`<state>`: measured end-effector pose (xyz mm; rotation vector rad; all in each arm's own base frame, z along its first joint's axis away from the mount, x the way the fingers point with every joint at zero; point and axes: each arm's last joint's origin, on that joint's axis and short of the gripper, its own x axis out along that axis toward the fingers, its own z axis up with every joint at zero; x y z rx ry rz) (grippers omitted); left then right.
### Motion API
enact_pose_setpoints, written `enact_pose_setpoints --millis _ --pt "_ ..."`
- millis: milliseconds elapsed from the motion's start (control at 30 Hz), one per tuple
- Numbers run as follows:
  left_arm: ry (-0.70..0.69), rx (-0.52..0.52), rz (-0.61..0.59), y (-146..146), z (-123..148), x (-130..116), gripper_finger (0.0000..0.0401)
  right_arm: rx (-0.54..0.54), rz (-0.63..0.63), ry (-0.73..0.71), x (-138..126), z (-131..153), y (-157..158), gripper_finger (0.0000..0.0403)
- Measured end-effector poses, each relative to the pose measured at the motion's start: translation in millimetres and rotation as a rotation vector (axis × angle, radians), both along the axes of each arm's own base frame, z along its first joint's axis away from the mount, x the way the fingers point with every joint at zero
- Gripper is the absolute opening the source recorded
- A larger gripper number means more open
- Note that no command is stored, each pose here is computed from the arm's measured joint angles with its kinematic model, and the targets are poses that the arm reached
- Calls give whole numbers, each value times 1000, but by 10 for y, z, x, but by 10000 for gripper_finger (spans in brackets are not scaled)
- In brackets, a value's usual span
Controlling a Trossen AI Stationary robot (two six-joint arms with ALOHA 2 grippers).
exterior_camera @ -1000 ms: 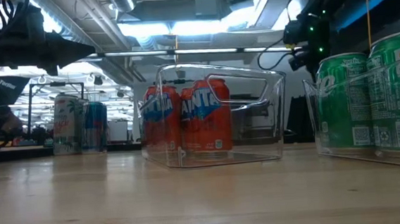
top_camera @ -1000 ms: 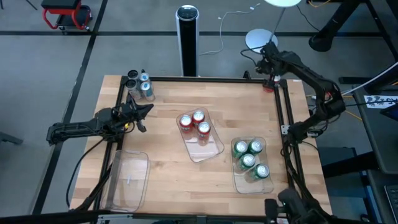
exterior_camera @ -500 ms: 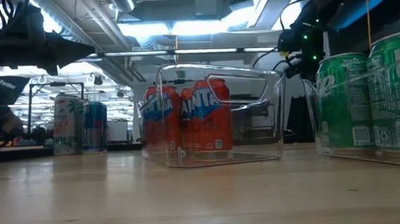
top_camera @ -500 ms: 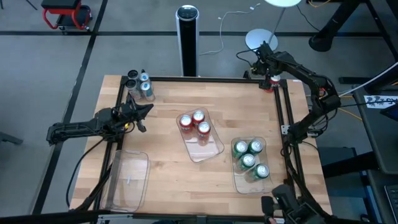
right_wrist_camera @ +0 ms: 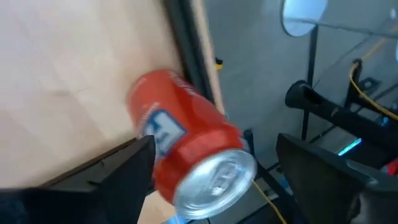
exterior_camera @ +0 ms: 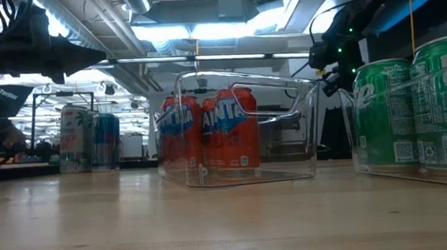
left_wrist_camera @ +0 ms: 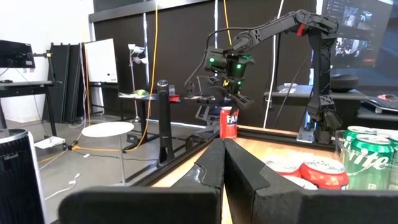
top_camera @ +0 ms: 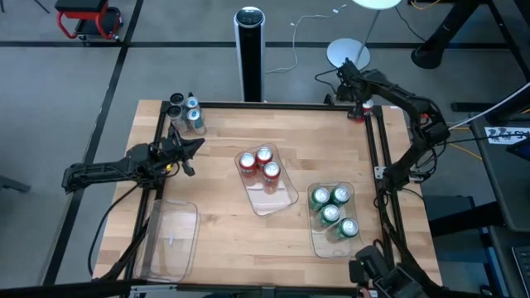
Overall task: Sort soda cans
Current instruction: Put the orange soda can into the middle transparent bin
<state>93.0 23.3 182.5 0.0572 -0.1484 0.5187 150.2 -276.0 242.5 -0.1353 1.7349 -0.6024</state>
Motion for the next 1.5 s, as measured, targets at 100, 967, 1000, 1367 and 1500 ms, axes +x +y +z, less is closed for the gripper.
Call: enact_pose_setpoints --millis 100,967,1000,1367,1500 --pt "2 1 1 0 -2 0 0 34 24 6 0 -11 21 326" --pt "14 2 1 0 -12 2 0 144 68 36 10 -40 123 319" --pt "14 1 1 0 -12 2 0 155 79 42 7 -41 129 319" --pt "15 3 1 1 -12 2 0 263 168 46 124 -65 288 319" --pt "14 3 1 0 -11 2 0 306 201 57 185 -67 375 319"
